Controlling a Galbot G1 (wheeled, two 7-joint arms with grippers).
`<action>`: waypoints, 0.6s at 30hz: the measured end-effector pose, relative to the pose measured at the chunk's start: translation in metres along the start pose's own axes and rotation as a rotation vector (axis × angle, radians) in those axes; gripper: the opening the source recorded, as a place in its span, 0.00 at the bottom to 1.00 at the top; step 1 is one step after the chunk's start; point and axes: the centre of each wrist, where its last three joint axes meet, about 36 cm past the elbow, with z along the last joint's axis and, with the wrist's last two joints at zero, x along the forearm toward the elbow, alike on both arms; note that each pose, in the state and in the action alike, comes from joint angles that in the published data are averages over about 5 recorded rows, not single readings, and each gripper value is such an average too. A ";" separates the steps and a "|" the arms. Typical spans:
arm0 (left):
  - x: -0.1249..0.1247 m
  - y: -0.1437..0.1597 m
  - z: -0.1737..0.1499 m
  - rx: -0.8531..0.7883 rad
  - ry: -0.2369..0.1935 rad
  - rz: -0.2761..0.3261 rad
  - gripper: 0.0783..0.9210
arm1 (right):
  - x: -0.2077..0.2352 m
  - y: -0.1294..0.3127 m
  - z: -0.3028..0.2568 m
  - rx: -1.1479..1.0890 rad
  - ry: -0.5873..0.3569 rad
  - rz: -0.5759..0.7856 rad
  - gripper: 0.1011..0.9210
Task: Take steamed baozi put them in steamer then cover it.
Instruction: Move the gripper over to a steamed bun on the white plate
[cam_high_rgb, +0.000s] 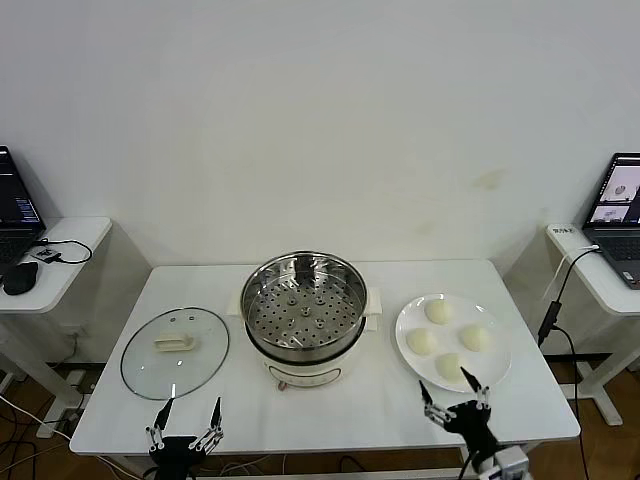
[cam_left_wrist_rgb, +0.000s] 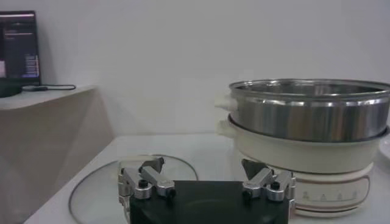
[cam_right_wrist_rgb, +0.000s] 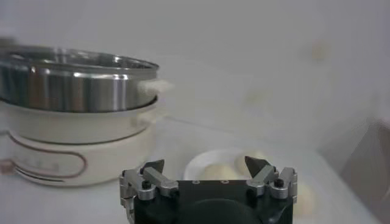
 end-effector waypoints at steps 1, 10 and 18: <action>-0.001 0.000 -0.001 -0.003 -0.002 0.000 0.88 | -0.003 -0.004 -0.001 0.022 0.001 -0.002 0.88; -0.001 0.002 -0.004 -0.040 -0.014 0.000 0.88 | -0.058 -0.079 -0.021 0.403 0.015 -0.073 0.88; 0.002 -0.001 -0.007 -0.062 -0.030 -0.001 0.88 | -0.130 -0.136 -0.056 0.686 0.055 -0.258 0.88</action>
